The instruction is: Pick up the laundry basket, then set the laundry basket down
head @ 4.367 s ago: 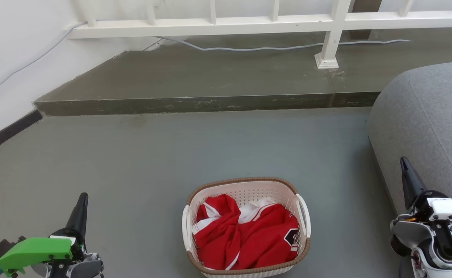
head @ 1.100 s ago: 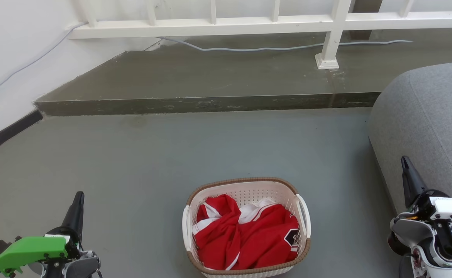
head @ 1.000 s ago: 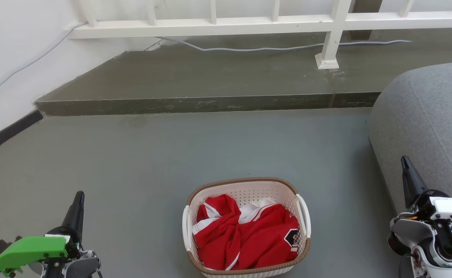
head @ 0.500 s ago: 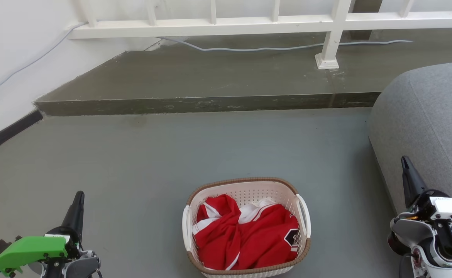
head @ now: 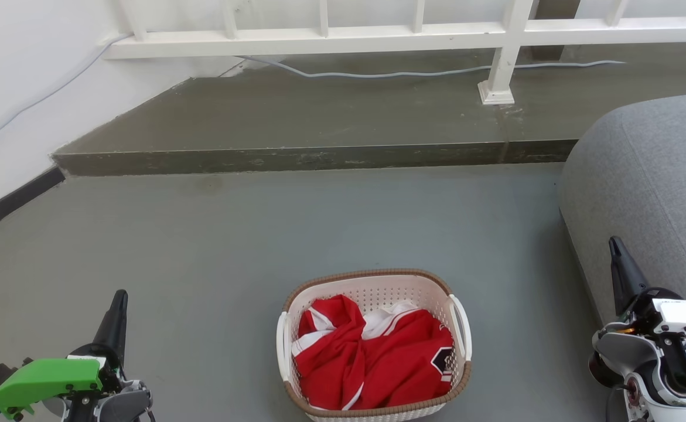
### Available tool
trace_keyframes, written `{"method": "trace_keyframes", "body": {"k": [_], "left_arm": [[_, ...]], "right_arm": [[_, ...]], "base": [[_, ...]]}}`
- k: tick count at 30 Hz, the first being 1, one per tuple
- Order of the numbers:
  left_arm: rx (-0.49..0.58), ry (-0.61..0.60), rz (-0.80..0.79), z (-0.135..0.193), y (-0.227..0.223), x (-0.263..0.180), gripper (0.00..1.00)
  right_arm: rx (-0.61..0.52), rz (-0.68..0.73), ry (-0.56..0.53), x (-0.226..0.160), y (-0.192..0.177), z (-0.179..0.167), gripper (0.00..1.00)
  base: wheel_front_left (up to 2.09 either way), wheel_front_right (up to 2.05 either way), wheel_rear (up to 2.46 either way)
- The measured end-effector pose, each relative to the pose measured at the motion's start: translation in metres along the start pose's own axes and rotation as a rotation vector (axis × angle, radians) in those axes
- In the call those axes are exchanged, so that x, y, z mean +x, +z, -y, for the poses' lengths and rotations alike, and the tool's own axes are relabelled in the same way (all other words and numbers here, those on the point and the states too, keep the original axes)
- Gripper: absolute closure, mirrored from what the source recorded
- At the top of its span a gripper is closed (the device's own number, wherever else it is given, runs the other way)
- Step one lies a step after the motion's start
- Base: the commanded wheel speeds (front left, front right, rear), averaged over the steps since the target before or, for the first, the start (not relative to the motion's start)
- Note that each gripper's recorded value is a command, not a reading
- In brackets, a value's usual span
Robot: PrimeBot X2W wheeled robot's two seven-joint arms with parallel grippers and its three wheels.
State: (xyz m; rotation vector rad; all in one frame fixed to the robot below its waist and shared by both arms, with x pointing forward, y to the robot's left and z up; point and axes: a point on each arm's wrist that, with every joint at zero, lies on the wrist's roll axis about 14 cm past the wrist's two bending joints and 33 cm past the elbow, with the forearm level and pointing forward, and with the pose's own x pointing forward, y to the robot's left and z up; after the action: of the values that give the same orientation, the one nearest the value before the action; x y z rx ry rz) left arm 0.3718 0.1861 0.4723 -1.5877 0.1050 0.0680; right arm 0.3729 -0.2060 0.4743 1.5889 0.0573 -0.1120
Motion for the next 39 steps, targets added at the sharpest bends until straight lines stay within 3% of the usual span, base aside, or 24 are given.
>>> {"method": "trace_keyframes", "body": {"k": [39], "left_arm": [[-0.003,-0.002,-0.001,0.0007,-0.0004,0.0002,1.00]], "right_arm": [[0.001,-0.002,0.009,0.0002,-0.0002,-0.0016,1.00]], "base": [[0.00,0.00,0.00]]}}
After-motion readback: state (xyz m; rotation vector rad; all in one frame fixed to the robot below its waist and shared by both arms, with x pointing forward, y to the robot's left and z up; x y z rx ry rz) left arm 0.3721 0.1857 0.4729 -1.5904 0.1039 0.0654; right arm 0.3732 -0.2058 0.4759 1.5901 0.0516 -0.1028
